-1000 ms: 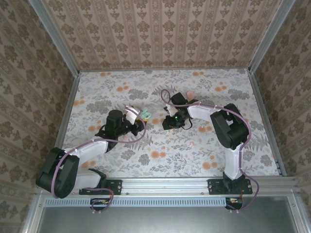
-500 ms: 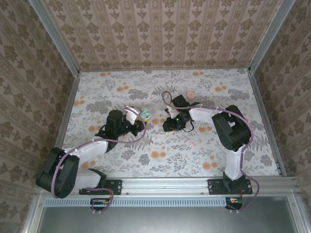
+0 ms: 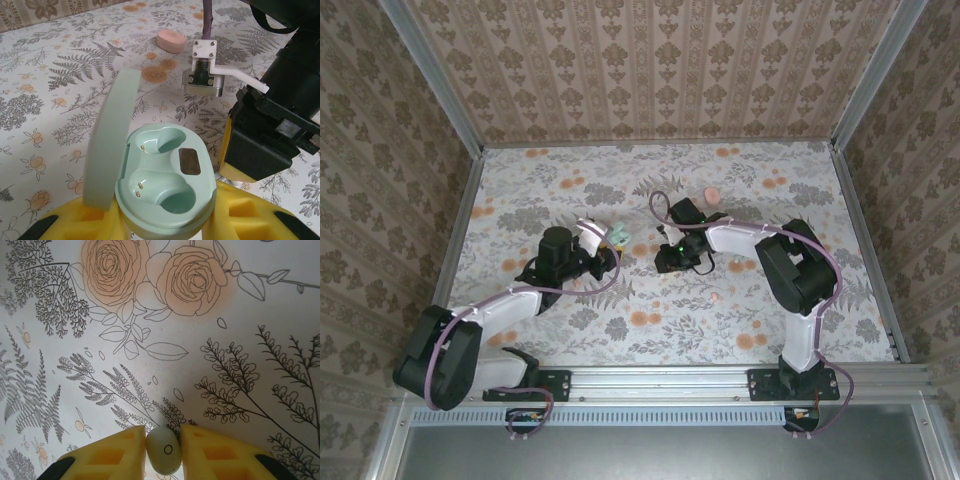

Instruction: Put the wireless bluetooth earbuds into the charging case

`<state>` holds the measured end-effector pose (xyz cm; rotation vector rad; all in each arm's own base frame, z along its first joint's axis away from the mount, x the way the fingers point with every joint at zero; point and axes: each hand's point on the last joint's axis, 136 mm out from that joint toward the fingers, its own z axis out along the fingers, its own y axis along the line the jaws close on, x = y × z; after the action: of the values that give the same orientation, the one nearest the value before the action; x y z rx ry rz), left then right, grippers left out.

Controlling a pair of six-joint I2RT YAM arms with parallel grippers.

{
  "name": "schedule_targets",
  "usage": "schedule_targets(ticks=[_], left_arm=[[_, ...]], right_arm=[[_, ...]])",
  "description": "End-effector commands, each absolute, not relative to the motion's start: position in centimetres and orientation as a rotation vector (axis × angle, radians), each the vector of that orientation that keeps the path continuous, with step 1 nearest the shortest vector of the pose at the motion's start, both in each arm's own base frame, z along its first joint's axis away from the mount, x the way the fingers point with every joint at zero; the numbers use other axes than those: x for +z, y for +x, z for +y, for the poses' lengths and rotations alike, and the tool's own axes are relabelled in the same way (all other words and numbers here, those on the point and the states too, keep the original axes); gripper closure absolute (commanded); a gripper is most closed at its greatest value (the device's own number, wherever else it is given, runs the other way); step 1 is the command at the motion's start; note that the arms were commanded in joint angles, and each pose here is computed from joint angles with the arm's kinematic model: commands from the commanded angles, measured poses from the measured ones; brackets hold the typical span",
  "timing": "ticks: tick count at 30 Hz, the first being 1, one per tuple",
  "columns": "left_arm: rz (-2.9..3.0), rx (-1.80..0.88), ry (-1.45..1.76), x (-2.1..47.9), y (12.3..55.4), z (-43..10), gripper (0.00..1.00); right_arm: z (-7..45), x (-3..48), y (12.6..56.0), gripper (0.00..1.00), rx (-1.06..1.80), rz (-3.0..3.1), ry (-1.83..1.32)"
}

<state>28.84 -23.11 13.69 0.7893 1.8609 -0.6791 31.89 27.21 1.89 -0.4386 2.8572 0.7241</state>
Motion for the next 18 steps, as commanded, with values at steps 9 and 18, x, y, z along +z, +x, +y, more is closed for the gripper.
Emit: schedule_targets(ticks=[9,18], left_arm=[[1.848,-0.686,0.772,14.2,28.5,-22.8,0.88],[1.729,-0.743,0.845,15.6,27.5,-24.0,0.88]], right_arm=[[25.8,1.7,29.7,0.84,0.503,2.963,-0.319],[24.2,9.8,30.6,0.86,0.486,2.813,-0.108]])
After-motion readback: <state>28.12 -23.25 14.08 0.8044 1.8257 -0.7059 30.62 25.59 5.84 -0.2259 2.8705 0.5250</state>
